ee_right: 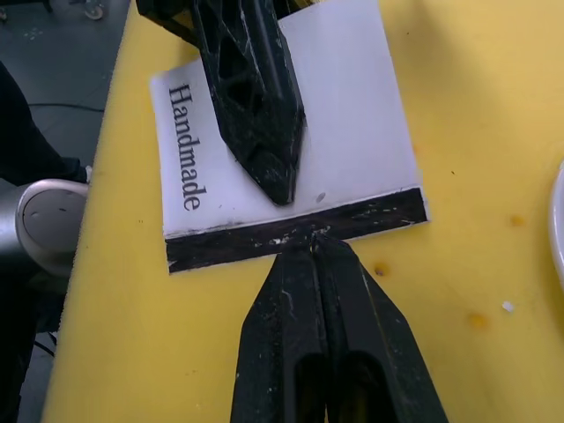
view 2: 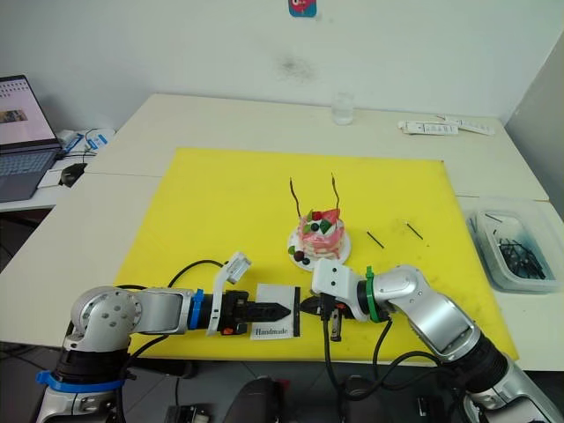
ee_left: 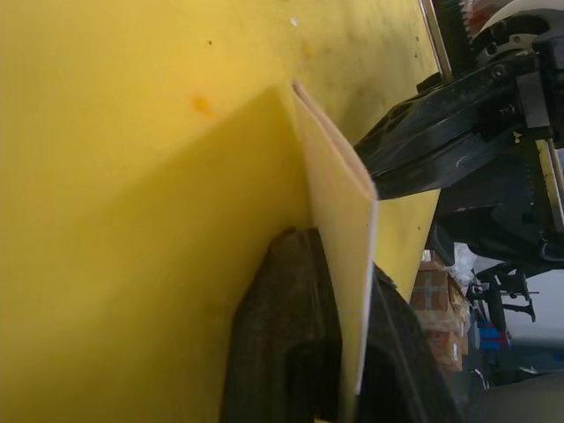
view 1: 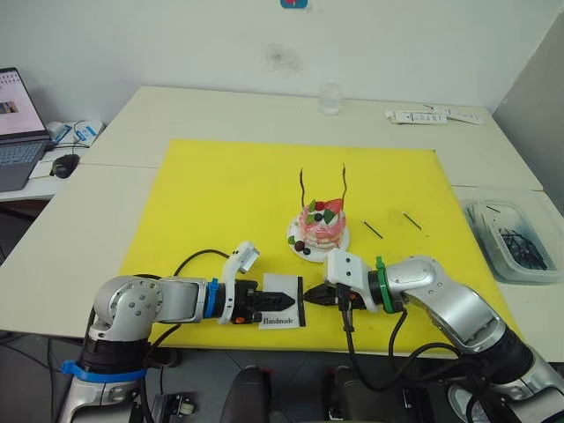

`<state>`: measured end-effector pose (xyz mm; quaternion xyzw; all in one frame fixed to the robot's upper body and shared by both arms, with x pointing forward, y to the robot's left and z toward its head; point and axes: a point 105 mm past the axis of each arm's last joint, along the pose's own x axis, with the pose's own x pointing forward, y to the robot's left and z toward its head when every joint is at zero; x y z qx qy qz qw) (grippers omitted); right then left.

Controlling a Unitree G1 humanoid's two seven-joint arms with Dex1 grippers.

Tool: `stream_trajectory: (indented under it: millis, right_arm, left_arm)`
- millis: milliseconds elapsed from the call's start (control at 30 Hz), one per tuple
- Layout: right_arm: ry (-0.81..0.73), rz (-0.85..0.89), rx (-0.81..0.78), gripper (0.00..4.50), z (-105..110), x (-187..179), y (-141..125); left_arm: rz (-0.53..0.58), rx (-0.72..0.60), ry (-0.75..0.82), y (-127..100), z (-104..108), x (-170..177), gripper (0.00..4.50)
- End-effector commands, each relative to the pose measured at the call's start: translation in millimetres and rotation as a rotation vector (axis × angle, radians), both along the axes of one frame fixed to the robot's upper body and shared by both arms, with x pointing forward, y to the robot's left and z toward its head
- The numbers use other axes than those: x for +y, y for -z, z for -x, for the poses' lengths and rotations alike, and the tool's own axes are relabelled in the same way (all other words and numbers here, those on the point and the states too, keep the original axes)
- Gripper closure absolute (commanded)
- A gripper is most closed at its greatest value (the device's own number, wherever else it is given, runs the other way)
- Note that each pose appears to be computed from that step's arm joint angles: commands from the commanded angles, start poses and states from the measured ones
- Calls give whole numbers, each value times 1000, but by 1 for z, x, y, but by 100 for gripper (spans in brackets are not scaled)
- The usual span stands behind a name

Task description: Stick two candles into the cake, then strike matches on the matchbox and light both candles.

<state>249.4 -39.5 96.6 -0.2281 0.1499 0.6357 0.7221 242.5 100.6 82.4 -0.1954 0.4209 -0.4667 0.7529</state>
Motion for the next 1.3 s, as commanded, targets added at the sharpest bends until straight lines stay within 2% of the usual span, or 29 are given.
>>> stream_trajectory:
  millis: [33,233,433,600,700,800,967,1300]
  right_arm:
    - [1,-25,-24,450,1,2,-8]
    - [31,-35,-18,450,1,-4,-10]
    - [65,-72,-19,450,1,-11,-20]
    - [101,-135,-38,450,3,-21,-38]
    - [134,-155,-39,450,4,-29,-44]
    - [155,-157,-29,450,7,-35,-44]
    - [158,-133,7,450,15,-37,-36]
    - [162,-79,15,450,15,-34,-21]
  left_arm:
    - [-37,23,5,12,3,-1,448]
    - [30,-4,-7,-7,-7,4,448]
    - [116,-54,47,-33,-10,4,448]
    - [165,-272,126,-63,-13,-3,448]
    - [157,-346,178,-69,-10,-6,448]
    - [173,-308,201,-66,-5,-7,448]
    - [171,-156,228,-47,7,-9,448]
    - [134,35,146,-15,1,-9,448]
